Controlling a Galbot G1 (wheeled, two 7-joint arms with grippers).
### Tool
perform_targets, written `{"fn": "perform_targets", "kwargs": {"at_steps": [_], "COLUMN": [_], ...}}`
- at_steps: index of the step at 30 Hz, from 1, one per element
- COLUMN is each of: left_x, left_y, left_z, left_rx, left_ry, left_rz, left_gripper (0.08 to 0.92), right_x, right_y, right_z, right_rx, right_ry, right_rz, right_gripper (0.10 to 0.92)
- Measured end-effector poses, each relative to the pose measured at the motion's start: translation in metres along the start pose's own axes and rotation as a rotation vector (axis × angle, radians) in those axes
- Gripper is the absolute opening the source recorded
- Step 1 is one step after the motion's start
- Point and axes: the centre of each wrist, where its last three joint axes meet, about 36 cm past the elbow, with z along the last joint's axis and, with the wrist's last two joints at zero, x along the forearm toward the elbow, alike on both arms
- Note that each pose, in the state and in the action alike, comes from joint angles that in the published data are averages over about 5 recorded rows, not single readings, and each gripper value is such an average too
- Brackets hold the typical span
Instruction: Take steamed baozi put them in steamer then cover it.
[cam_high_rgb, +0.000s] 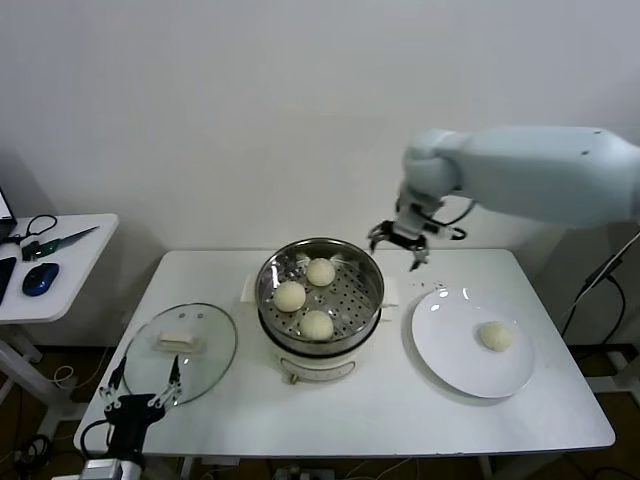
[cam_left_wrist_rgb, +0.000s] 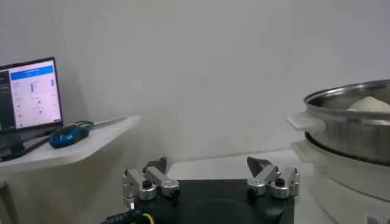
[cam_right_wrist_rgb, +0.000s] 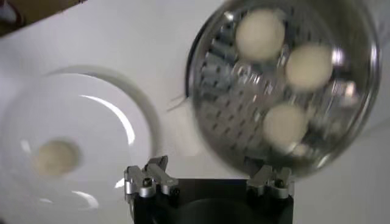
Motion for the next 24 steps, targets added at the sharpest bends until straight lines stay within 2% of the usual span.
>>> {"fn": "perform_targets", "kwargs": {"at_steps": [5,10,16,24], "left_x": [0.000,0.001,0.003,0.006], "left_y": [0.000,0.000,-0.001,-0.001], "left_z": [0.001,0.002,0.005,0.009], "left_rx": [0.003,0.005,0.009,0.005], "left_ry": [0.001,0.005,0.013,0.026], "left_rz": [0.000,-0.002,-0.005,-0.009], "left_gripper": [0.823,0.823,0.823,0.823], "right_x": [-0.016,-0.049,-0.092,-0.145], "right_y": [0.070,0.124,0.165,0.200], "right_z": [0.052,0.079,0.094,0.100], "right_rx": [-0.289,-0.485,-0.628,-0.737], "right_ry": [0.010,0.006,-0.001,0.002], "right_rz": [-0.006,-0.019,-0.045,-0.081], "right_gripper": [0.823,0.823,0.823,0.823]}}
